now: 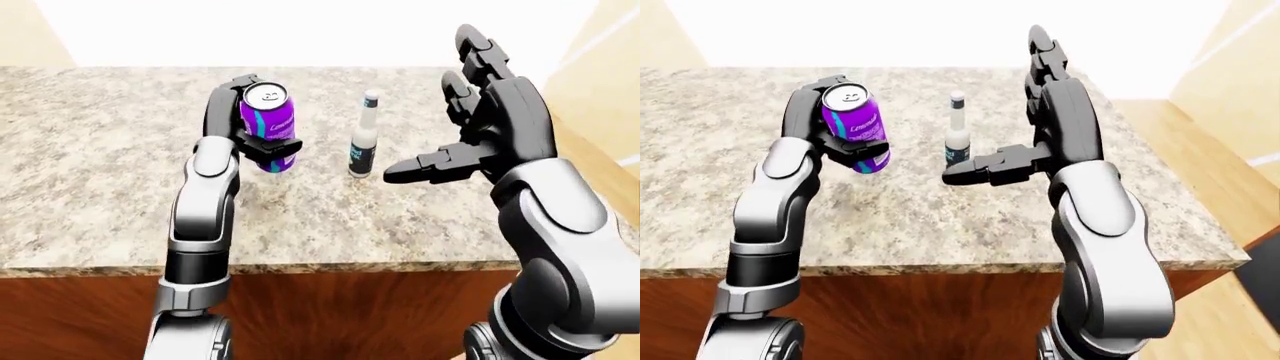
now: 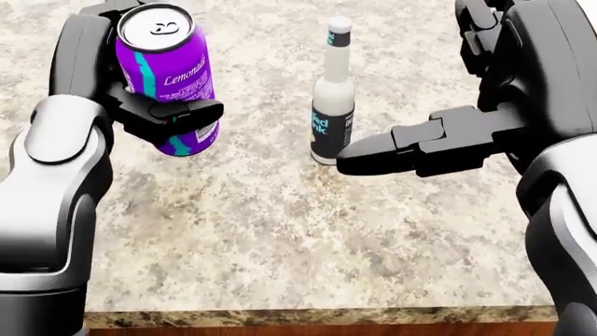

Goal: Move the drinks to the dining counter.

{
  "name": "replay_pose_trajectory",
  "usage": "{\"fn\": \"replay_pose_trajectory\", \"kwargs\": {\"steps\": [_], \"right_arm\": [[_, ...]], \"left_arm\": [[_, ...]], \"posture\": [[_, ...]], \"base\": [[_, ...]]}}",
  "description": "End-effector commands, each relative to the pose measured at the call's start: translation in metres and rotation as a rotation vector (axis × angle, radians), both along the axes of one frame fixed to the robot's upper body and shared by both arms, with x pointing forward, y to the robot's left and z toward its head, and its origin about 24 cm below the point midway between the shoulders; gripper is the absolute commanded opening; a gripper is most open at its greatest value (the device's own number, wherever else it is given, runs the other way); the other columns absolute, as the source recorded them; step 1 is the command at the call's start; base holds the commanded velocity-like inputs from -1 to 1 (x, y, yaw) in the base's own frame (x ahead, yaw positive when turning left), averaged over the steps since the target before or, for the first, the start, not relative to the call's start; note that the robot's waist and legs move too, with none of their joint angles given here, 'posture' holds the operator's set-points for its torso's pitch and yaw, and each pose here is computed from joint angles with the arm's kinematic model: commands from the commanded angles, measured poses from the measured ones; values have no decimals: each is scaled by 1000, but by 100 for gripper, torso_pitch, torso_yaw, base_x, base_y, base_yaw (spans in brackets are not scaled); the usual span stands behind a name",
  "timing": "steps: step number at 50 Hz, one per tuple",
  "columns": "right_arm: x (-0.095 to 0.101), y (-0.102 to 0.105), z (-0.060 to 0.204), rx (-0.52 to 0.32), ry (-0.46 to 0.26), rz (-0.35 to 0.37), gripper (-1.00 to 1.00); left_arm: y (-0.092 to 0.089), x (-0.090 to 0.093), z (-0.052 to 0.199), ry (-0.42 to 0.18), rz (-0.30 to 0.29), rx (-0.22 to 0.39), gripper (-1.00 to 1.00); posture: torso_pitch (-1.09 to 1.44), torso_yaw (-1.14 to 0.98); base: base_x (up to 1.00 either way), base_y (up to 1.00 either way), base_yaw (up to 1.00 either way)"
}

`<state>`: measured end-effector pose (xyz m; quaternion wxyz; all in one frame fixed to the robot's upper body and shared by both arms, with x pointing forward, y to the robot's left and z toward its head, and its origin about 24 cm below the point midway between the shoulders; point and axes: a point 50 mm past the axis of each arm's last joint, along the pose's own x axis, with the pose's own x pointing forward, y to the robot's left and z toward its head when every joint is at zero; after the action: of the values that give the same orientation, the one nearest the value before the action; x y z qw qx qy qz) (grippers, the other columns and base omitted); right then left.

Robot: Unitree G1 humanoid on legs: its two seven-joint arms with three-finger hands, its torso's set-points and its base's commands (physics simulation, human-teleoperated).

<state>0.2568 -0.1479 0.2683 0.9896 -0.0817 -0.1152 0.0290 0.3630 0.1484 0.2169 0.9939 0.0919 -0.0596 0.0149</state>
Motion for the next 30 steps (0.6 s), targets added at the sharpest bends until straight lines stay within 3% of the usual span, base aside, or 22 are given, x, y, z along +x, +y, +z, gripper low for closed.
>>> {"fn": "replay_pose_trajectory", "kwargs": {"steps": [1, 8, 9, 14, 16, 19, 22, 26, 30], "right_arm": [[-4, 0, 10, 1, -64, -4, 100], [-3, 0, 7, 3, -60, -1, 100], [-4, -1, 7, 3, -60, -1, 100], [-3, -2, 3, 8, -56, -1, 100], [-2, -1, 1, 8, -56, 2, 100], [-2, -1, 0, 9, -54, 2, 100], [-2, 0, -1, 7, -52, 4, 100], [-1, 1, -3, 6, -48, 6, 100], [-2, 1, -3, 5, -48, 7, 100]], "left_arm": [[0, 0, 23, -128, 3, -12, -100], [-2, 9, 7, -103, 9, -11, -95], [-2, 10, 5, -100, 8, -10, -82], [-4, 9, 4, -95, 8, -2, -55], [-4, 10, 4, -98, 11, 5, -10], [-5, 10, 1, -94, 10, 10, 11], [-5, 10, 0, -93, 5, 15, 50], [-5, 10, -1, -91, 0, 18, 68], [-5, 8, 1, -91, -2, 18, 67]], "posture": [[0, 0], [0, 0], [0, 0], [0, 0], [0, 0], [0, 0], [0, 0], [0, 0], [0, 0]], "base": [[0, 0, 0], [0, 0, 0], [0, 0, 0], [0, 0, 0], [0, 0, 0], [0, 0, 0], [0, 0, 0], [0, 0, 0], [0, 0, 0]]}}
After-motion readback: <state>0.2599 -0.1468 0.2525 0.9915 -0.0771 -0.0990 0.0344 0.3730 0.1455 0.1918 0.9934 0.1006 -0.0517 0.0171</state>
